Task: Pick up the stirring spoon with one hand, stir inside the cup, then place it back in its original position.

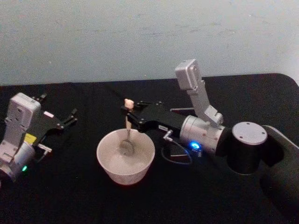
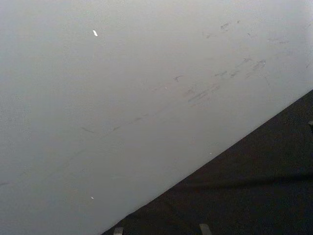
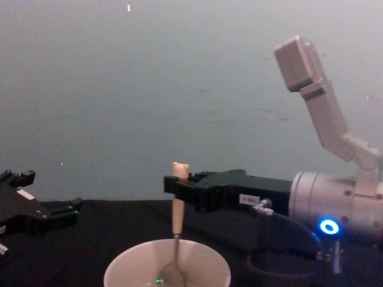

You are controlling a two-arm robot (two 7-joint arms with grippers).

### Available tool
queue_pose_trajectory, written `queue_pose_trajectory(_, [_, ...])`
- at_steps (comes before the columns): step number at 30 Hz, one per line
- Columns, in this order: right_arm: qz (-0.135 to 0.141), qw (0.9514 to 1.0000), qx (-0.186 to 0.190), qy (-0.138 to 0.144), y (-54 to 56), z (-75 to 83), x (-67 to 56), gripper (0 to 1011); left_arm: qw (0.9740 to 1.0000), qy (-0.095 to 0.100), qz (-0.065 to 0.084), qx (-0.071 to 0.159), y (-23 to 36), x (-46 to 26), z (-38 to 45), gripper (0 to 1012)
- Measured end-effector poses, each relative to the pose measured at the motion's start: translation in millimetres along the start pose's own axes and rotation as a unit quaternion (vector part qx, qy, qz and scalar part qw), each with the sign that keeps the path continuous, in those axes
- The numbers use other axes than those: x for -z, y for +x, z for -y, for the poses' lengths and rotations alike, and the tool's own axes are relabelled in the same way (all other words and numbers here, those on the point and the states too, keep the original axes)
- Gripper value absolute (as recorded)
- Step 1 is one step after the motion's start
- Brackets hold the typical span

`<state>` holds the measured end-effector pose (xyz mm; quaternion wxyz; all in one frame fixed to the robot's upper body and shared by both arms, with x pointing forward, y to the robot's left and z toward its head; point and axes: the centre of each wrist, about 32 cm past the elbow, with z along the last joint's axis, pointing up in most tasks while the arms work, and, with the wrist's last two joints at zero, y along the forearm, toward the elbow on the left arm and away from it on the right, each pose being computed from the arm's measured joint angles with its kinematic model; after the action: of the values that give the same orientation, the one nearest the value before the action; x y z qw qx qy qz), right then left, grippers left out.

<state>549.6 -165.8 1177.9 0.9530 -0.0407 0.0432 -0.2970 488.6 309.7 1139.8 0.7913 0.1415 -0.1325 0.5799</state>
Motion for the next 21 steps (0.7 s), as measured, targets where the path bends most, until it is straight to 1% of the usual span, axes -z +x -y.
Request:
queue_pose_trajectory(2, [0.001,1.0000,0.004,0.000,2.3,3.9,-0.9,212,1.0000,0.000,0.000,0.000,0.0,0.0,0.0,1001])
queue_pose_trajectory(6, [0.002,1.0000,0.007,-0.003,3.5,11.8,-2.6,212,1.0000,0.000,0.000,0.000,0.0,0.0,0.0,1001])
queue_pose_trajectory(9, [0.003,1.0000,0.003,-0.008,3.6,21.5,-4.3,212,1.0000,0.000,0.000,0.000,0.0,0.0,0.0,1001])
queue_pose_trajectory(15, [0.002,0.9997,-0.013,-0.023,4.0,44.0,-7.5,212,1.0000,0.000,0.000,0.000,0.0,0.0,0.0,1001])
queue_pose_trajectory(16, [0.002,0.9997,-0.013,-0.023,4.0,44.0,-7.5,212,1.0000,0.000,0.000,0.000,0.0,0.0,0.0,1001])
queue_pose_trajectory(18, [0.002,0.9994,-0.023,-0.027,3.4,53.0,-9.7,212,1.0000,0.000,0.000,0.000,0.0,0.0,0.0,1001])
queue_pose_trajectory(21, [0.000,0.9990,-0.035,-0.028,1.2,59.1,-12.3,212,1.0000,0.000,0.000,0.000,0.0,0.0,0.0,1001])
